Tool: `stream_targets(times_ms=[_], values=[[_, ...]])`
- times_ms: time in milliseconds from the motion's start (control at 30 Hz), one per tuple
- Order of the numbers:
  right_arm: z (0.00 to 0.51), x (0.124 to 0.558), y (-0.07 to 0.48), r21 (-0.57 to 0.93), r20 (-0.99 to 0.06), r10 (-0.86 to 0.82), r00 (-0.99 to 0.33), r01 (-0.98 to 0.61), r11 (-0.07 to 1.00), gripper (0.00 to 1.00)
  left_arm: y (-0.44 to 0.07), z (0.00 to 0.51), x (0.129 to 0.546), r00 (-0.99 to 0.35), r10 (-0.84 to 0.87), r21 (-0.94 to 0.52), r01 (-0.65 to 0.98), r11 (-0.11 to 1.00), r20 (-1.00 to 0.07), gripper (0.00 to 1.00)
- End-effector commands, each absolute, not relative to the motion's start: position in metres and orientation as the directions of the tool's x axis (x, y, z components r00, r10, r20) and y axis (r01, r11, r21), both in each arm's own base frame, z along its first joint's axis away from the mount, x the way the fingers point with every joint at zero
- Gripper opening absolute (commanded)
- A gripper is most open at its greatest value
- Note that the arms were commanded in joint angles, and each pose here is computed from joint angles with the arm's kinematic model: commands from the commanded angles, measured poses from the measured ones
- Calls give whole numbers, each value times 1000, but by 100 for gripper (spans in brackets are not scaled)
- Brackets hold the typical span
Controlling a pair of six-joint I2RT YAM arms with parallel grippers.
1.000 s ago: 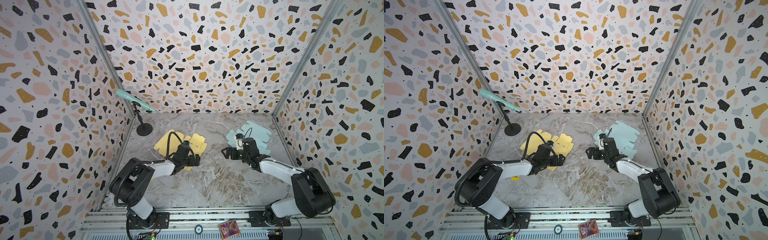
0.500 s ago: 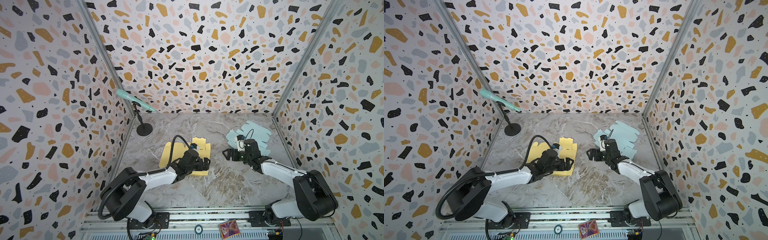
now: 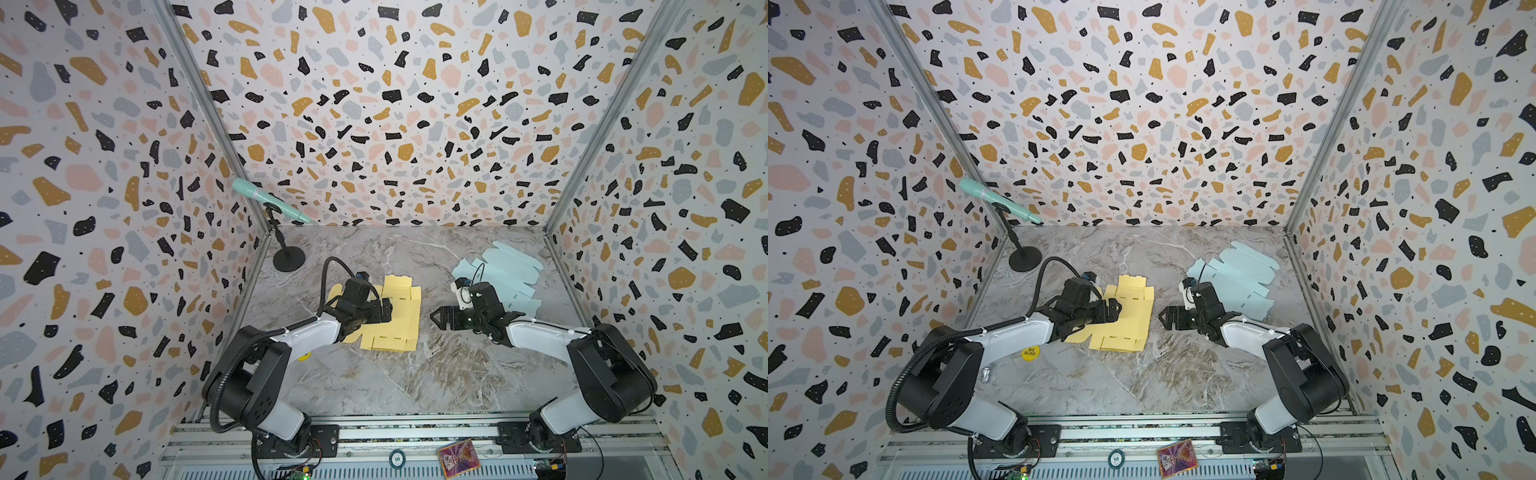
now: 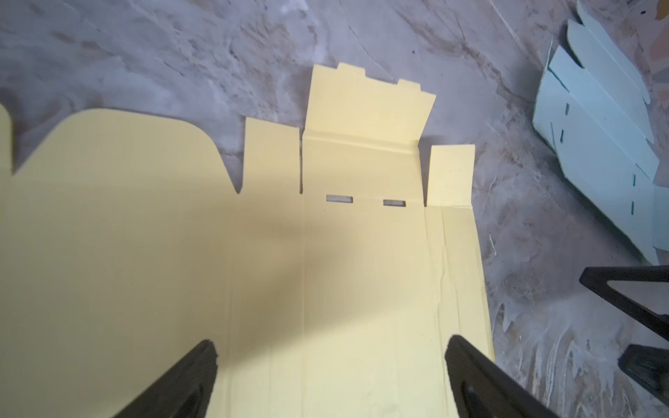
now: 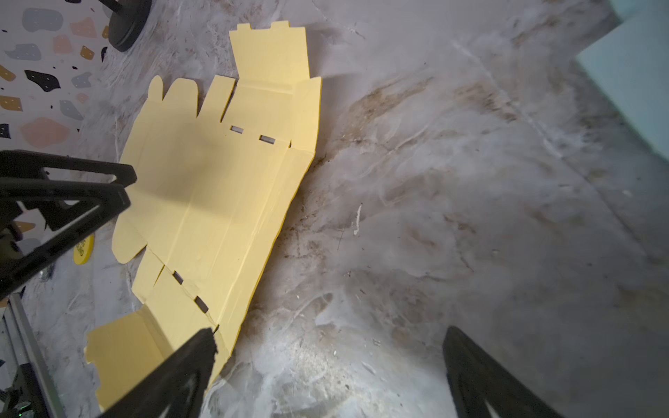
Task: Fold the paper box
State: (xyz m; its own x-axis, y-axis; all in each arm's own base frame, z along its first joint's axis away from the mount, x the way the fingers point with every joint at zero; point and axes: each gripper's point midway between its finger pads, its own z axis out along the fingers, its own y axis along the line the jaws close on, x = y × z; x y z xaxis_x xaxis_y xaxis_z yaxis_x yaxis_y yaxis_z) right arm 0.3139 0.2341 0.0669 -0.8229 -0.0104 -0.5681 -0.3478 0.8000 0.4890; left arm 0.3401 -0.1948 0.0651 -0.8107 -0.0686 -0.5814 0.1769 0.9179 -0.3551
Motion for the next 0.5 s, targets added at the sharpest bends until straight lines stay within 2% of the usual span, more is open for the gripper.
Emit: stream_targets(times_ms=[0, 467], values=[[84, 324, 253, 522, -592, 3, -806, -381, 763, 99, -202, 60, 331, -817, -56, -393, 214, 894, -574, 100], [78, 315, 266, 584, -566, 18, -824, -386, 714, 86, -226, 44, 296, -829, -88, -453, 210, 867, -552, 100]])
